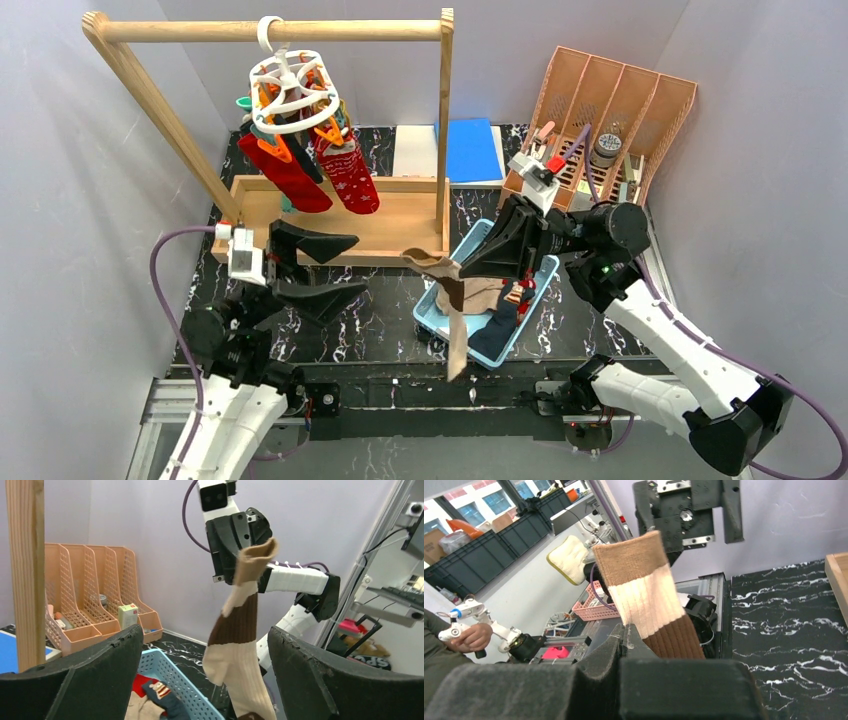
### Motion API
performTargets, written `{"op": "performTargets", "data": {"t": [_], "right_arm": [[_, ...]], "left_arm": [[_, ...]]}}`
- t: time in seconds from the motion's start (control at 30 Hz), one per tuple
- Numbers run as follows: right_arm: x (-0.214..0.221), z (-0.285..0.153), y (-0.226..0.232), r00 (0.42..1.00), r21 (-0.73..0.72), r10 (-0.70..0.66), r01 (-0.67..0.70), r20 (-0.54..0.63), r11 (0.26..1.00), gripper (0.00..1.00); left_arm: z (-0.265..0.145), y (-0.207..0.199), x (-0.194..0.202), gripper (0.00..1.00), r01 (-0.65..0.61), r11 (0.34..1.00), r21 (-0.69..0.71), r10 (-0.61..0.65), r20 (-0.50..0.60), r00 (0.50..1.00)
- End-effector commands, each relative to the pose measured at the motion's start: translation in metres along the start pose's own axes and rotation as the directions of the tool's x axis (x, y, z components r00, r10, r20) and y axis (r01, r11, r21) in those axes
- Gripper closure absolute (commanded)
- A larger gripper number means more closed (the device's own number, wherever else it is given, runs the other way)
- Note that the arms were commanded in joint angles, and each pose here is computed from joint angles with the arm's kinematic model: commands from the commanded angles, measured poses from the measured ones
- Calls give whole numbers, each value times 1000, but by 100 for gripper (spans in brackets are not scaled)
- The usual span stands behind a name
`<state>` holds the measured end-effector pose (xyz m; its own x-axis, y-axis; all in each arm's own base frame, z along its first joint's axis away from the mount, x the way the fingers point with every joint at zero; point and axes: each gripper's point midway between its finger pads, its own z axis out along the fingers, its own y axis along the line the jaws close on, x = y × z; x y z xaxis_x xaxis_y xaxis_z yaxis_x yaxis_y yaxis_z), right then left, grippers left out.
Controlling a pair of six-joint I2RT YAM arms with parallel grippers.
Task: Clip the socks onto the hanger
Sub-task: Pick up the sock from the bin.
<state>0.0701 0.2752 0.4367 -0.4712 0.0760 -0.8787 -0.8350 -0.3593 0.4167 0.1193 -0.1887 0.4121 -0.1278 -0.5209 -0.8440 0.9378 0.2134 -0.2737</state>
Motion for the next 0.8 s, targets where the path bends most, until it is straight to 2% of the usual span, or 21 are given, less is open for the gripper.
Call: {"op": "performTargets", "data": {"t": [0.0,0.2,0.5,0.6,0.77], "right_arm": [[3,-1,-12,997,29,-4,2,72,1000,99],[18,8,-26,998,-13,46,-46,44,999,99],[32,21,-22,999,-86,53,-53,-4,995,99],[34,24,-17,998,-110,53,-55,-19,992,99],[35,27,-12,998,-130,50,-54,-27,990,99]], "left_arm": [[-9,14,20,9,-62,997,-44,60,-40,997],[-2,25,20,12,-126,990,-60,122,-67,990],[4,22,45,11,-125,991,40,130,-166,977],[3,15,44,11,-136,988,76,146,-149,978],[7,0,27,13,-111,986,123,119,-59,991]]}}
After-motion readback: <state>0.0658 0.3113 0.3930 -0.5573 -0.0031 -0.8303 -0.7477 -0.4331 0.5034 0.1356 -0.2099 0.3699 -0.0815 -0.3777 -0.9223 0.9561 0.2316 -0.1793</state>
